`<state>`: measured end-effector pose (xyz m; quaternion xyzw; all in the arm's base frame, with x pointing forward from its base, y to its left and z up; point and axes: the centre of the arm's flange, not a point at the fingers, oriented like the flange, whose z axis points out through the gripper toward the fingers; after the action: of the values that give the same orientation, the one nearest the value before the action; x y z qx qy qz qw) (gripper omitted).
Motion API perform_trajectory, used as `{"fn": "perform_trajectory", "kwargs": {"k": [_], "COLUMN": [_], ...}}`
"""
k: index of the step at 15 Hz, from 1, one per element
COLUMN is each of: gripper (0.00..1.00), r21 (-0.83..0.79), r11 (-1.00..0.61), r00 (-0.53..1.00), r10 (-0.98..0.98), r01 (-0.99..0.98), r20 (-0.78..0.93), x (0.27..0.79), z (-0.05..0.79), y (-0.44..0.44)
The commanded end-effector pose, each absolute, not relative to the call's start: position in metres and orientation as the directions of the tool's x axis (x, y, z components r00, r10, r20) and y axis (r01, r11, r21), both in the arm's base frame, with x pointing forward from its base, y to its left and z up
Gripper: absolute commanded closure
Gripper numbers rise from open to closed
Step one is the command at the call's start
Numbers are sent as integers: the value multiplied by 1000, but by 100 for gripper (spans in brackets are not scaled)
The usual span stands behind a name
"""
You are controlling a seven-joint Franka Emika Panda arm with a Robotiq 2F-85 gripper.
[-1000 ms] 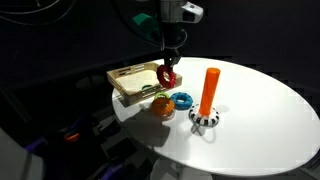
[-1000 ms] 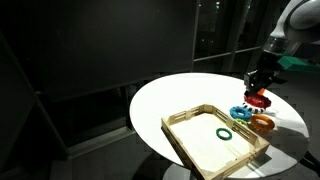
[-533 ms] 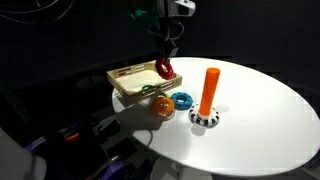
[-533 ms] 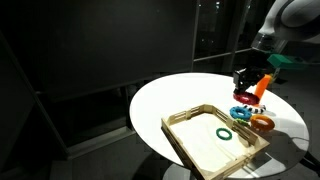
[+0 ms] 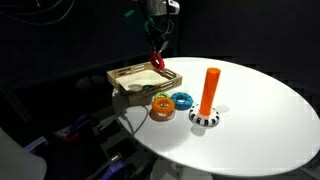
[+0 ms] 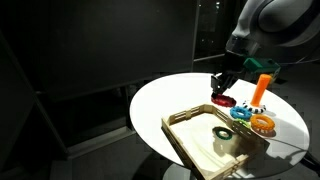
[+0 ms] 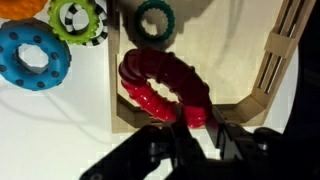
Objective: Pick up the red ring and put it on the tray
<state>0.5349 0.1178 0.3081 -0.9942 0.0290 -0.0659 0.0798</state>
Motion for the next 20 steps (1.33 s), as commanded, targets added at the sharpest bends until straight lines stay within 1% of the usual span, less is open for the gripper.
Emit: {"fn": "perform_trajectory", "kwargs": {"k": [1,7,12,13,14,15,18,20], "gripper": [92,93,92,88,58,48,26,9], "r21": [-144,2,29,28,26,26,25,9], "r11": [-989,-985,-974,-973,-973,-973,-973,-974], "r00": [993,979,971,971,971,971,972,972], "r10": [9,171,226,229,229,230,229,227], "r01": [26,172,225,228,228,228,228,227], "r20": [117,109,76,70,65,61,53,52], "x": [548,537,532,532,532,532,532,533], "z": [297,257,235,233,231,229,229,235], "y": [149,179,187,187,187,187,185,181]}}
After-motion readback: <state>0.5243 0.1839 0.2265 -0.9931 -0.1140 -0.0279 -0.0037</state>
